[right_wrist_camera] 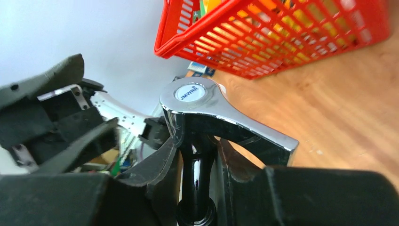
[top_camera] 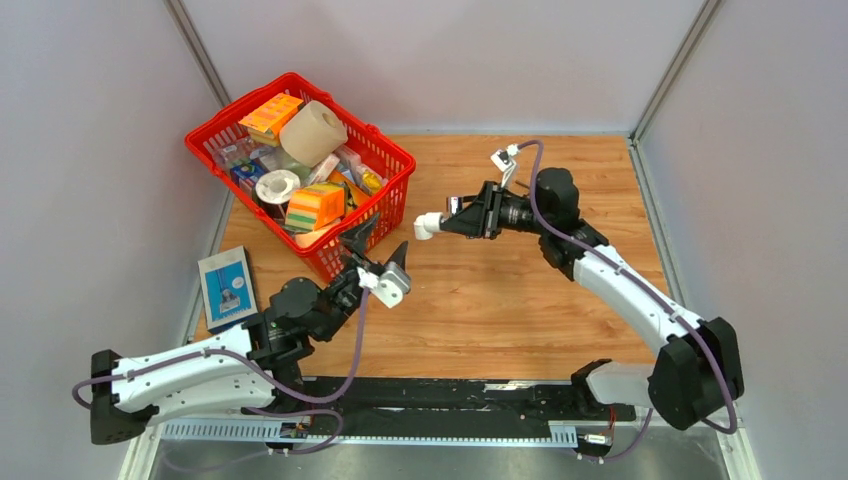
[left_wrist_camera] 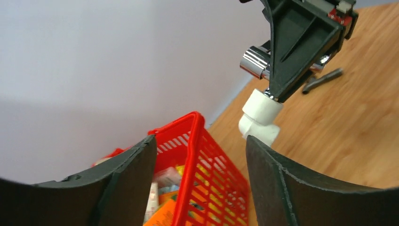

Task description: Install the water faucets

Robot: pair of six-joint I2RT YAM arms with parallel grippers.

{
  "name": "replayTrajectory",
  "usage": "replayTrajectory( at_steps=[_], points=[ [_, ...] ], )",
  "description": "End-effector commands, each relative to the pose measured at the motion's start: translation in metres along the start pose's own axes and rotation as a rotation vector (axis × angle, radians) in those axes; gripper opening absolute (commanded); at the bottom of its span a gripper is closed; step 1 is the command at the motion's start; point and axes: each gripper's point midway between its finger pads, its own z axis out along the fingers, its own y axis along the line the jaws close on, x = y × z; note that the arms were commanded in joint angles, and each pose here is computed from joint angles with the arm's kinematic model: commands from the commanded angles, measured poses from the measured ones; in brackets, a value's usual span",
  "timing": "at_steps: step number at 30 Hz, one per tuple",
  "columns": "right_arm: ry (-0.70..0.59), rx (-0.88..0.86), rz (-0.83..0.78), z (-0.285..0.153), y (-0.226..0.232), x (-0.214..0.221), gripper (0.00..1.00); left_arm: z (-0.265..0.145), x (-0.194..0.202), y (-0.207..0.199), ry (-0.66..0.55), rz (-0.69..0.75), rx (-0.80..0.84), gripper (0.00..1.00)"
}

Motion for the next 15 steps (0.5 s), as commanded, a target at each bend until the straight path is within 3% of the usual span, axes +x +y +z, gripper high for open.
replayTrajectory(
  at_steps=[1, 4, 7, 11, 15],
  points=[
    [-0.148, -0.053, -0.378, -0.021, 0.044, -0.04, 0.0, -0.002, -0.007, -0.008, 0.076, -0.407, 0.095, 0.8],
    [-0.181, -0.073, -0.574, -0.032, 0.058, -0.043, 0.0, -0.001, -0.018, -0.015, 0.118, -0.605, 0.205, 0.82],
    [-0.189, -0.131, -0.792, -0.042, 0.075, -0.04, 0.0, 0.0, -0.024, -0.027, 0.147, -0.704, 0.331, 0.83],
    [-0.176, -0.234, -0.985, -0.054, 0.099, -0.028, 0.0, 0.006, -0.031, -0.026, 0.15, -0.742, 0.439, 0.84],
    [-0.146, -0.312, -1.055, -0.058, 0.113, -0.02, 0.0, 0.009, -0.046, -0.028, 0.094, -0.731, 0.534, 0.85]
  ],
)
